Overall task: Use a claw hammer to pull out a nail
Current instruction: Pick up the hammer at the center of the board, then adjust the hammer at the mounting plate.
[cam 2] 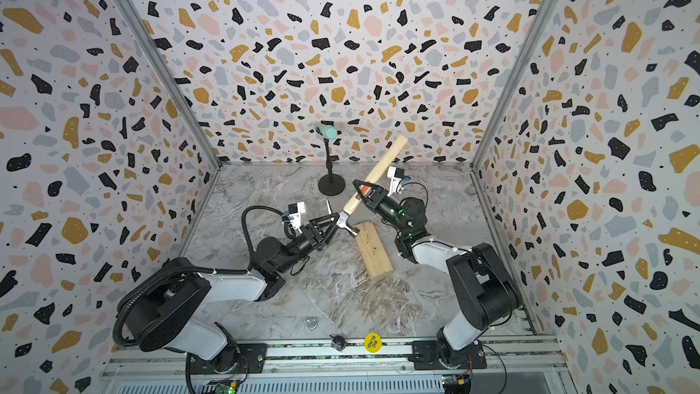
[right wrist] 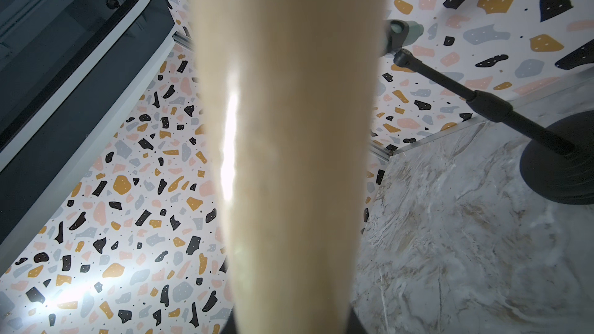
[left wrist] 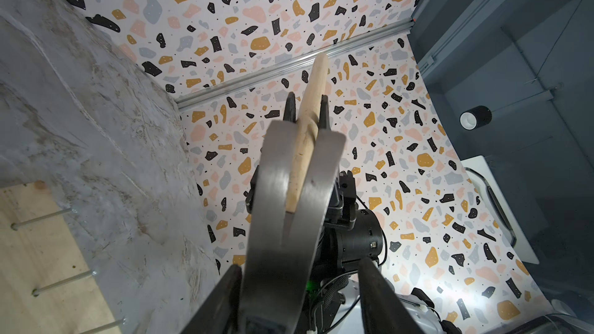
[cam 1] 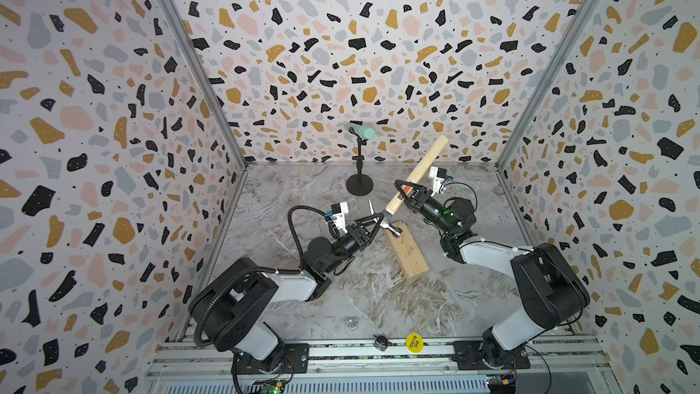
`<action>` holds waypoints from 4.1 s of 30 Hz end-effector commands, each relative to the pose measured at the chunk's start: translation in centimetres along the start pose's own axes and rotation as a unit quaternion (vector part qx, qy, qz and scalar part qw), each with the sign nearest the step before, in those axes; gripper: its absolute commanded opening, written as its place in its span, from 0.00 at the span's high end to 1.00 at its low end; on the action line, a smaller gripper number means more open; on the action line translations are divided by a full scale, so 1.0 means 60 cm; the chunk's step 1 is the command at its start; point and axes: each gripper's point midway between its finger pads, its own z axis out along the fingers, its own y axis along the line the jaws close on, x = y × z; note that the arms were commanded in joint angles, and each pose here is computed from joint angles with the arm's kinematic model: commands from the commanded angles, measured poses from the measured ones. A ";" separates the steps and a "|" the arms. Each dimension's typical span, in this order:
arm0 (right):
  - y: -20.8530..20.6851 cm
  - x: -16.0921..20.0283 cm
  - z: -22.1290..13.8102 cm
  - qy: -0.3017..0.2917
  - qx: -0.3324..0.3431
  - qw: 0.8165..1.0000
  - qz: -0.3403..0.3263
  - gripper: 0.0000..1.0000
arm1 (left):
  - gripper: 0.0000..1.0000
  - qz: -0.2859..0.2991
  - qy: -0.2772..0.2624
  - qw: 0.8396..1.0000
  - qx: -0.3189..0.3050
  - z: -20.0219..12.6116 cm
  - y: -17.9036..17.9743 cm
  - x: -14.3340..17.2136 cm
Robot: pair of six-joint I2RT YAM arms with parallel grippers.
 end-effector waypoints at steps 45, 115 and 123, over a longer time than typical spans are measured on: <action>0.253 -0.117 -0.054 -0.035 0.059 0.925 -0.374 1.00 | 0.44 0.132 0.055 0.983 -0.113 0.023 0.020 -0.043; 0.068 0.122 -0.159 0.066 0.079 0.836 -0.539 1.00 | 0.48 0.117 0.124 0.967 -0.192 0.007 0.130 0.000; 0.048 0.134 -0.161 0.063 0.072 0.832 -0.546 1.00 | 0.48 0.107 0.139 0.963 -0.203 0.006 0.151 0.011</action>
